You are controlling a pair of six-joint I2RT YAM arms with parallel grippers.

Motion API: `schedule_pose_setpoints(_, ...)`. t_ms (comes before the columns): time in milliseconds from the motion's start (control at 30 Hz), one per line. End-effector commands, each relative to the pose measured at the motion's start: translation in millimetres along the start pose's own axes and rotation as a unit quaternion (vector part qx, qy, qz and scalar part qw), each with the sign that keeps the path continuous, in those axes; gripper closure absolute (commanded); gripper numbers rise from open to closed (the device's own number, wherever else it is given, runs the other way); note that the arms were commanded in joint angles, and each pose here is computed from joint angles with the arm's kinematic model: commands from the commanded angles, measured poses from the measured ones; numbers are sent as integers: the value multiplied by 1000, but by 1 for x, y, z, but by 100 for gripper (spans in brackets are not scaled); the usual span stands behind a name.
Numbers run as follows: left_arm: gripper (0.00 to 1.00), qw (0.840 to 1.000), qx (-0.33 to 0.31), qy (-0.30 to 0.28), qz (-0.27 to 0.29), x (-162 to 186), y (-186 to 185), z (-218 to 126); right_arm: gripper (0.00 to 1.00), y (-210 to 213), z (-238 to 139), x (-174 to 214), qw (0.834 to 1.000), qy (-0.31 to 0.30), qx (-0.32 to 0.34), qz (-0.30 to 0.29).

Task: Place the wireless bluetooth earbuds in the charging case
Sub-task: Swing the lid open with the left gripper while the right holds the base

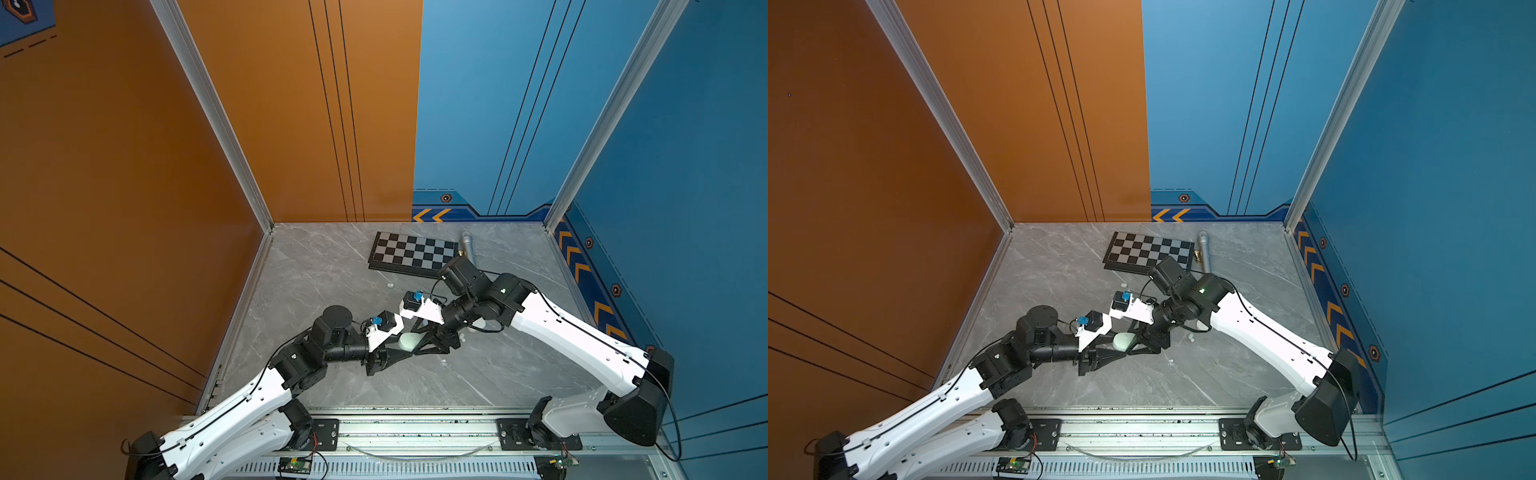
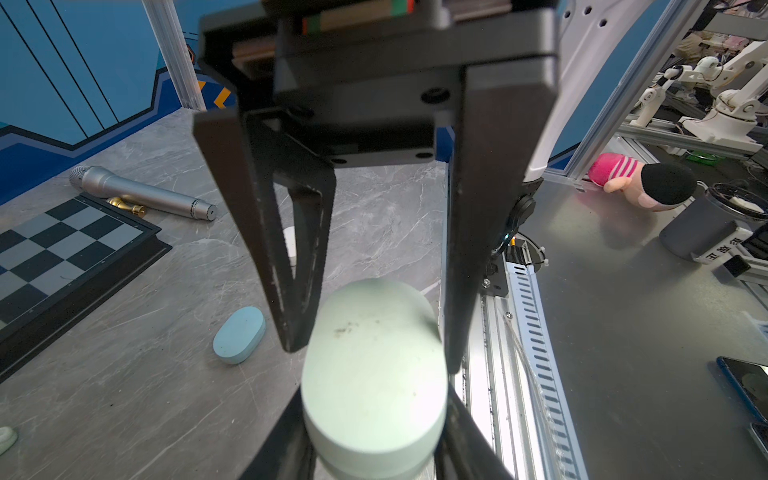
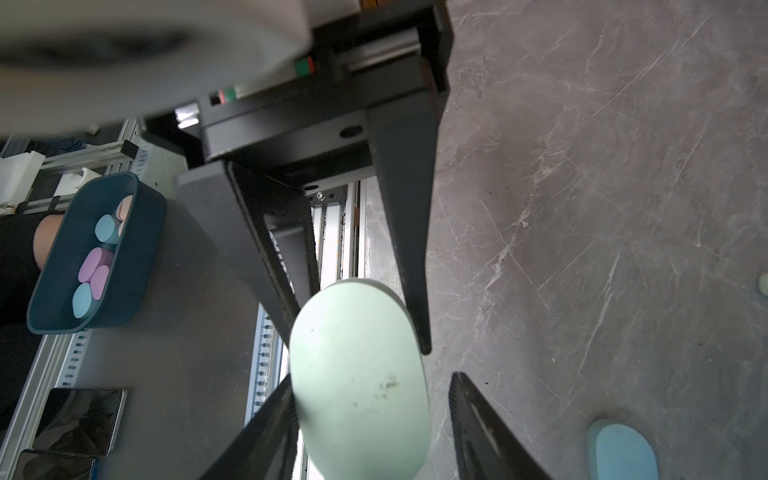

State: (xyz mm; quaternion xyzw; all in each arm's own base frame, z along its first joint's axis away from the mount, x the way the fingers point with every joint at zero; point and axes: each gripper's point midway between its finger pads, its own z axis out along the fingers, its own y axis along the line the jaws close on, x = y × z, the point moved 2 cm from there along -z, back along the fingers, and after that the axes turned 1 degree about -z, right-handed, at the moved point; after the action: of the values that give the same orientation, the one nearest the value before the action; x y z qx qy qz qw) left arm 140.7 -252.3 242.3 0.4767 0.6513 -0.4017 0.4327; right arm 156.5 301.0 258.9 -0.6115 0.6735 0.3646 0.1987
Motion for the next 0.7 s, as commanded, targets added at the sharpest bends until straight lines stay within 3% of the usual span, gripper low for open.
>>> schedule_pose_setpoints(0, 98, 1000, -9, -18, 19, -16, 1, -5, 40, -6, -4, -10, 1000, -20, 10, 10)
schedule_pose_setpoints(667, 99, 999, -15, -26, 18, -21, 2, -8, 39, -31, -22, -22, 994, -78, 66, 44)
